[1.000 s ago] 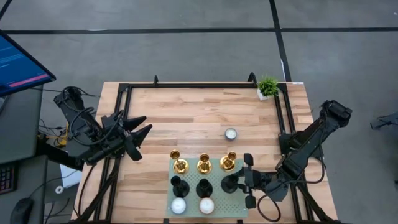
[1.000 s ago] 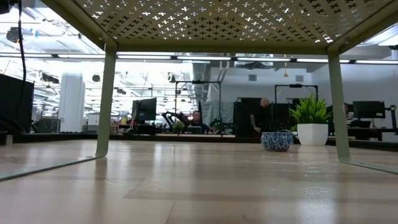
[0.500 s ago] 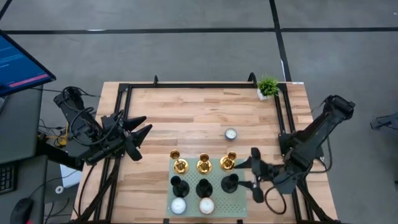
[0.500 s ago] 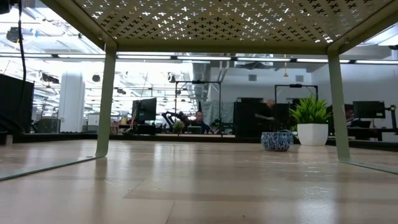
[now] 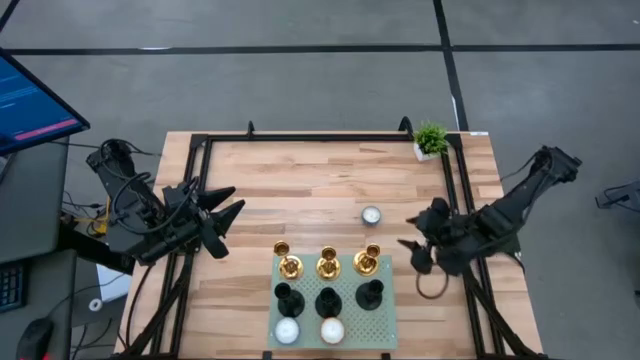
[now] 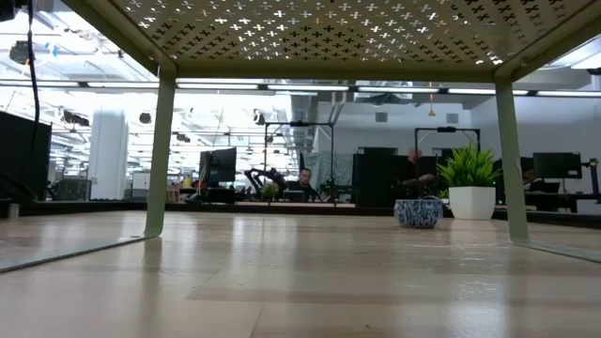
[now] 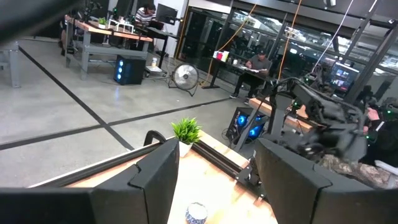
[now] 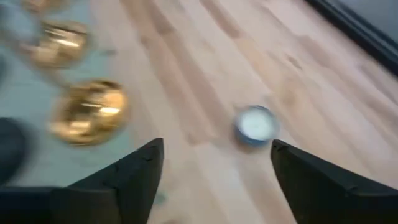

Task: Pick & Place candle stick holders
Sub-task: Put the blue scented candle on the shelf aligned with the other orange scented candle

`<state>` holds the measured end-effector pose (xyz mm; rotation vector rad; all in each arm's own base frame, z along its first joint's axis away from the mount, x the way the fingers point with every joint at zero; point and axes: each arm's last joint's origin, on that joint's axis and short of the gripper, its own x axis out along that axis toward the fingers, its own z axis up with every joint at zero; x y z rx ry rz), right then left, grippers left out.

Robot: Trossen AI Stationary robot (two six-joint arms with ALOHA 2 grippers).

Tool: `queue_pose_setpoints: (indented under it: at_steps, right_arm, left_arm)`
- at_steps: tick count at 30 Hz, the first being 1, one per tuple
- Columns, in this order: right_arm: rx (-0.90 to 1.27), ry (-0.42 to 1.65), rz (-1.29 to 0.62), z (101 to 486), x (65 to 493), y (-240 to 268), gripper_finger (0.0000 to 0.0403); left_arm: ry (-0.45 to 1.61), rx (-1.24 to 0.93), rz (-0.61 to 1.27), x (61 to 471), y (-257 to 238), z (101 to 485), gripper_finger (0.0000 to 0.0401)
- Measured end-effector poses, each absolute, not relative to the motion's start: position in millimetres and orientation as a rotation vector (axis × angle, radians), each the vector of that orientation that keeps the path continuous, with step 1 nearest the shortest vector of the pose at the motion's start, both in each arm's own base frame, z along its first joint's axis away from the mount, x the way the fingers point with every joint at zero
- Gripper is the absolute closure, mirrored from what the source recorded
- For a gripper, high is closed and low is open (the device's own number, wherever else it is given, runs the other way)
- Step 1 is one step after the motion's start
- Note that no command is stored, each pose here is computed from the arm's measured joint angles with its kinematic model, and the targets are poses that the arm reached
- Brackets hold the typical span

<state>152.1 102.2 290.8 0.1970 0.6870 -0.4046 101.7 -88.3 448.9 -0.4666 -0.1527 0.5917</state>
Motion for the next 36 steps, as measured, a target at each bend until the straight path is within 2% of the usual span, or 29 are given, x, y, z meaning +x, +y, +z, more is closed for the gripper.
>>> queue_pose_setpoints:
  at_steps: [6, 10, 16, 22, 36]
  right_arm:
    - [0.156, 0.814, -0.515, 251.5, 156.6, 76.4, 0.0046]
    - [0.163, 0.776, -0.514, 227.8, 155.1, 62.0, 0.0019]
    - [0.228, 0.619, -0.461, 202.0, 150.6, 36.1, 0.0025]
    - [0.177, 0.494, -0.447, 182.7, 156.2, 12.4, 0.0030]
    - [0.076, 0.454, -0.354, 152.6, 173.5, -22.7, 0.0031]
  left_arm:
    - [-0.153, -0.467, 0.592, 101.7, -88.3, 448.9, 0.0189]
    - [-0.155, -0.466, 0.605, 102.2, -87.5, 448.9, 0.0189]
    - [-0.162, -0.461, 0.641, 105.2, -83.8, 448.9, 0.0189]
    - [-0.170, -0.459, 0.675, 108.0, -80.1, 448.9, 0.0189]
    - [-0.174, -0.458, 0.690, 109.3, -78.4, 448.9, 0.0189]
